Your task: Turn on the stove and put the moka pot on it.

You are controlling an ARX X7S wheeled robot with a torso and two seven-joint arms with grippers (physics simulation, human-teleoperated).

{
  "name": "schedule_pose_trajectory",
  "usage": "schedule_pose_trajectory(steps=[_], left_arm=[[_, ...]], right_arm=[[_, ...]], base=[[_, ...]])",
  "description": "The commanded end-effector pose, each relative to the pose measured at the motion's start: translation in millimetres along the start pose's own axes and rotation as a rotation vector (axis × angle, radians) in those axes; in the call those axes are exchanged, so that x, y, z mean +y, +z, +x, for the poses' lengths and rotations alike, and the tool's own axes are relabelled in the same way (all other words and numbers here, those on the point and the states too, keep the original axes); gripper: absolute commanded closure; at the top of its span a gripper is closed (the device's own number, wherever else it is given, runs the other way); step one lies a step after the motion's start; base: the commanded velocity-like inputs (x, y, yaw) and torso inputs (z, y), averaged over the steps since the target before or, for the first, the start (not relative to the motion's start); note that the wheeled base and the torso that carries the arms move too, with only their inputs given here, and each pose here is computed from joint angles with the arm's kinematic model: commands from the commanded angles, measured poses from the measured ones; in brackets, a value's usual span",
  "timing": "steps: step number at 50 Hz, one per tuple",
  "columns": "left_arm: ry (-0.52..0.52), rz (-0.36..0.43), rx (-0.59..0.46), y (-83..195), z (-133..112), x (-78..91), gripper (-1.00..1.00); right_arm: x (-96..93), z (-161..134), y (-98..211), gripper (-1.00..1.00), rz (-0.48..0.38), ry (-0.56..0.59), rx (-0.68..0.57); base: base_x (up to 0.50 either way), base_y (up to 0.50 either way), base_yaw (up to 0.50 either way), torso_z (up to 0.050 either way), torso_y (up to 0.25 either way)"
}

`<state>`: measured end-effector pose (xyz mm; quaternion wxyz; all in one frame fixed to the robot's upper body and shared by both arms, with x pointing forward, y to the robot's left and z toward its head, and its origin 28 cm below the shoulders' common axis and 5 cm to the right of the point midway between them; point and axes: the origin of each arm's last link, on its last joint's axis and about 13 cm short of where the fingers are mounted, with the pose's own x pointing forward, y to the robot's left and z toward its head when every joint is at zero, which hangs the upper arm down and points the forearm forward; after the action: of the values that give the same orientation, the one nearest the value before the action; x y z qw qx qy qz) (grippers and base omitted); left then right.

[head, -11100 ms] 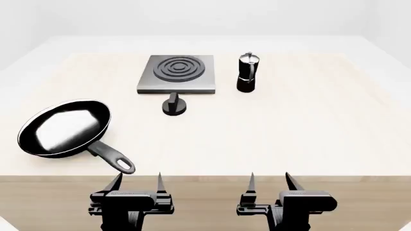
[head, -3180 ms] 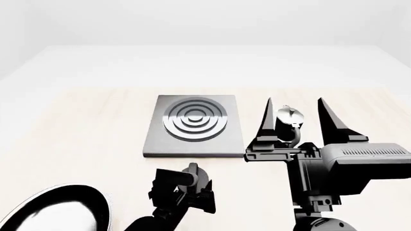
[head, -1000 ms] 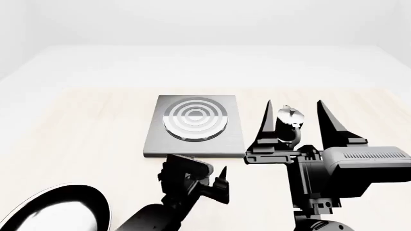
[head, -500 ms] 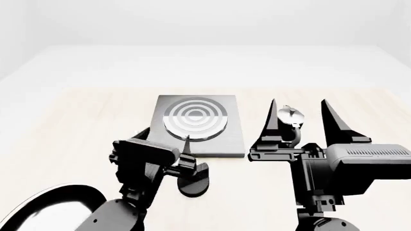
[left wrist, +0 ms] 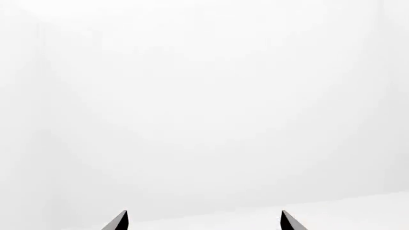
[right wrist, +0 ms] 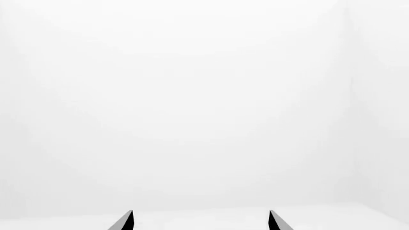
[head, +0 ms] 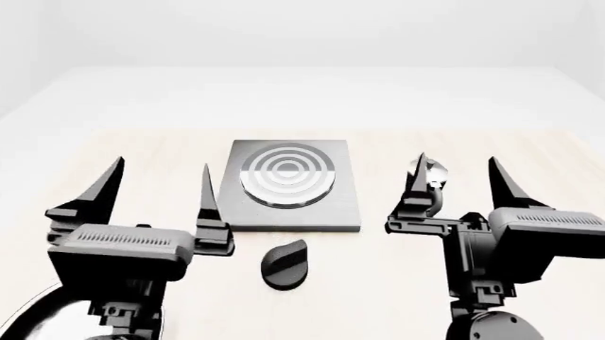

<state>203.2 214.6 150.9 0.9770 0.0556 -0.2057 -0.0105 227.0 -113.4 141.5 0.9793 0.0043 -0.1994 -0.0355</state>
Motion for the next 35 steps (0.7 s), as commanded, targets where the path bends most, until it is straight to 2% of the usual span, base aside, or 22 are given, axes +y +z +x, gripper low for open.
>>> schedule_pose_trajectory(steps=[1, 35], left_arm=[[0.074, 0.045, -0.123, 23, -14, 11.0, -1.0], [0.077, 0.052, -0.135, 20, -16, 8.6, -1.0]], right_arm=[[-12.7, -1, -15, -1.0, -0.028, -0.042, 0.047], [-24.0, -12, -74, -1.0, -0.085, -0.083, 0.214]], base=[[0.0, 0.0, 0.0, 0.0, 0.0], [0.0, 0.0, 0.0, 0.0, 0.0]])
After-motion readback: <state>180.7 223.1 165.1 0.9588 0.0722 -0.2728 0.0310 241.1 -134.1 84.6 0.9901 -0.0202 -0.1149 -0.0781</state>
